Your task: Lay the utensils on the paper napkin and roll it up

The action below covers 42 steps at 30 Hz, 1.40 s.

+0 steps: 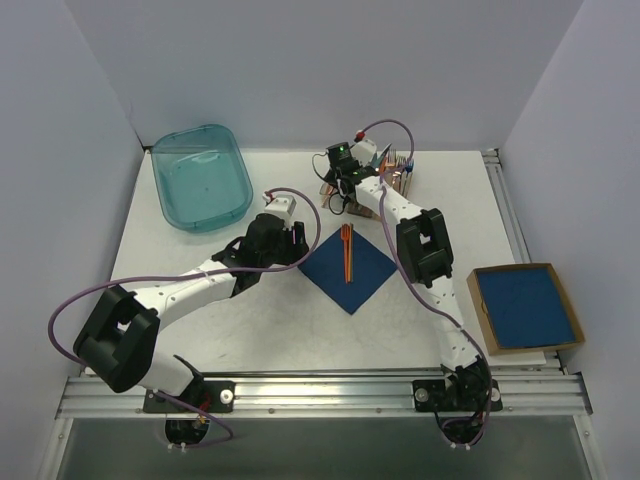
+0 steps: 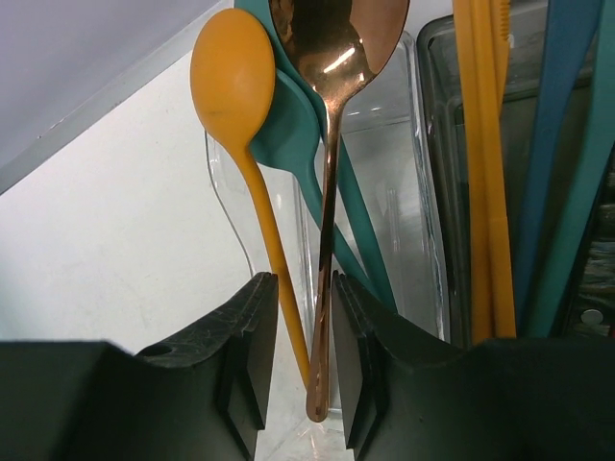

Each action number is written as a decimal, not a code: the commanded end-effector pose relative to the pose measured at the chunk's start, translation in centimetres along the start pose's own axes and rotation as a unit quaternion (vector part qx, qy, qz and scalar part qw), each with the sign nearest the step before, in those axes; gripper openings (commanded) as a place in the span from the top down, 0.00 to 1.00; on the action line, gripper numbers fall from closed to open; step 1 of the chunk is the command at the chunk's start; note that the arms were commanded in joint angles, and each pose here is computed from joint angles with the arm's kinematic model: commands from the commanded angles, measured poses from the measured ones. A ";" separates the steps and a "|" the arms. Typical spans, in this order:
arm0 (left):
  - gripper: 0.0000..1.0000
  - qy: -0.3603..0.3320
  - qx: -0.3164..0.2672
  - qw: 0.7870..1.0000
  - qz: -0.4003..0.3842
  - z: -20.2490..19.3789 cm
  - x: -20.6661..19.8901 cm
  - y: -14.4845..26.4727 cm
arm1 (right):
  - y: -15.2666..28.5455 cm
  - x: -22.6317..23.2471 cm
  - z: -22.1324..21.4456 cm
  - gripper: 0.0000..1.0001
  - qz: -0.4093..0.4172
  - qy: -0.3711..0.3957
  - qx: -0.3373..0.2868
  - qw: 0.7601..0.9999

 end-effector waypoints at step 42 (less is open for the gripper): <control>0.34 0.000 -0.025 1.000 -0.012 1.5 -0.6 0.8 | 4.7 2.0 7.5 1.00 0.006 0.036 -0.111 0.993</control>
Point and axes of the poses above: each gripper's point midway between its finger pads, its own y axis back along the fingers, its own x axis along the line the jaws close on, z = x × y, the point moved 1 cm from there along y, back along the fingers, and after that the axes turned 3 degrees about y, right-handed, at the moved point
